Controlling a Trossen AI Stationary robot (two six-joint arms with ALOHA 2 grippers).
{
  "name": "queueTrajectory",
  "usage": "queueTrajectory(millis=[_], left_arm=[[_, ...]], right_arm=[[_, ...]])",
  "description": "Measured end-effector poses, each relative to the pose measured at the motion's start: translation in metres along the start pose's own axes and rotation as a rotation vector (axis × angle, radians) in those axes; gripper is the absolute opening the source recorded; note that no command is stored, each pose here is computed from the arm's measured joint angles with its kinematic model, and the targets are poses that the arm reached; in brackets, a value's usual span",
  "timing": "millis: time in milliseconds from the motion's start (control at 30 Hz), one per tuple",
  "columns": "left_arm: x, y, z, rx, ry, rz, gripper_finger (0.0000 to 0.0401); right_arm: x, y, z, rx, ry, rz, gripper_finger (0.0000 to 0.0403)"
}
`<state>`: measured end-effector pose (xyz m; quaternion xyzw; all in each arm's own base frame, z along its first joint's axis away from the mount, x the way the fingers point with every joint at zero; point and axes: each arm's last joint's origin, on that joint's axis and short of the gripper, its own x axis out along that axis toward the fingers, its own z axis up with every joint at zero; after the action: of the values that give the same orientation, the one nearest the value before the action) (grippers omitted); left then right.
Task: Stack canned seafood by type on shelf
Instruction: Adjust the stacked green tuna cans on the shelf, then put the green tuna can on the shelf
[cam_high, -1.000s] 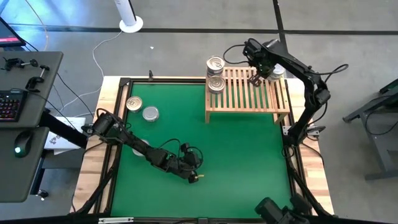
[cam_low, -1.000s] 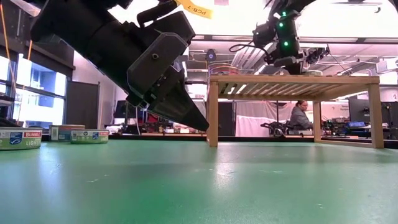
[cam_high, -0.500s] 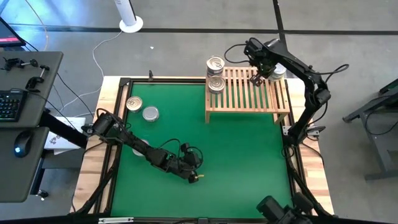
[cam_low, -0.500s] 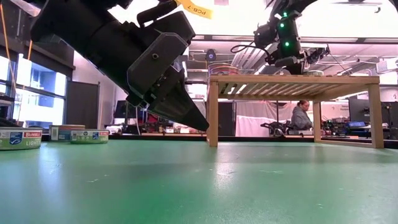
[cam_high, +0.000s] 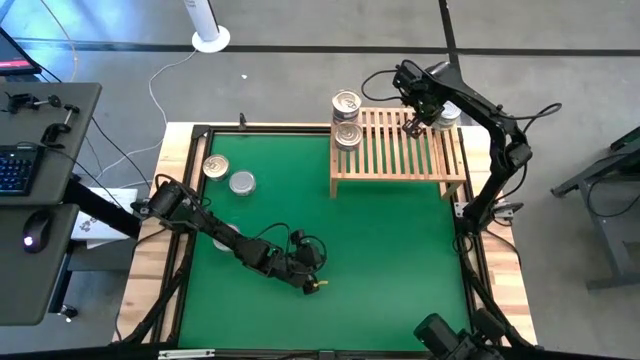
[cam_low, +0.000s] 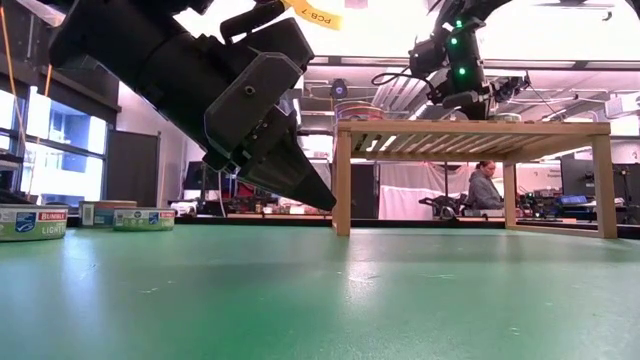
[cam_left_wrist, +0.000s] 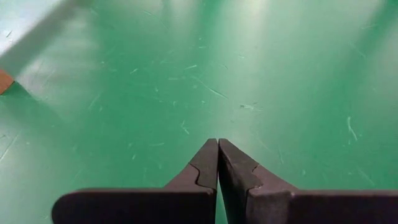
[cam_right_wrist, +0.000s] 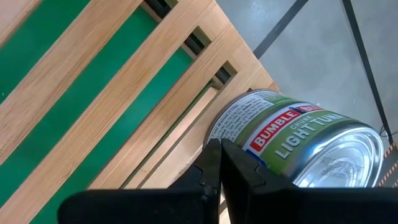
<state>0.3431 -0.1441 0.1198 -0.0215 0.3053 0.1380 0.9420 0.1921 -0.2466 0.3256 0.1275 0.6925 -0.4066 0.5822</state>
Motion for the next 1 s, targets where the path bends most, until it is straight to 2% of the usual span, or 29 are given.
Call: queueTrajectory(millis=[667, 800, 1000], left_arm=[[-0.001, -0.002, -0.001, 0.001, -0.001, -0.004, 0.0], [-0.001, -0.001, -0.001, 0.001, -0.002, -0.002, 0.0], [-0.001, -0.001, -0.001, -0.001, -0.002, -0.002, 0.0]], right_arm=[[-0.004, 0.0, 0.0, -0.017, -0.025, -0.03, 0.0], [-0.02, 0.002, -0.003, -0.03, -0.159, 0.019, 0.0], [-0.065, 0.004, -0.014, -0.032, -0.52, 0.188, 0.0]])
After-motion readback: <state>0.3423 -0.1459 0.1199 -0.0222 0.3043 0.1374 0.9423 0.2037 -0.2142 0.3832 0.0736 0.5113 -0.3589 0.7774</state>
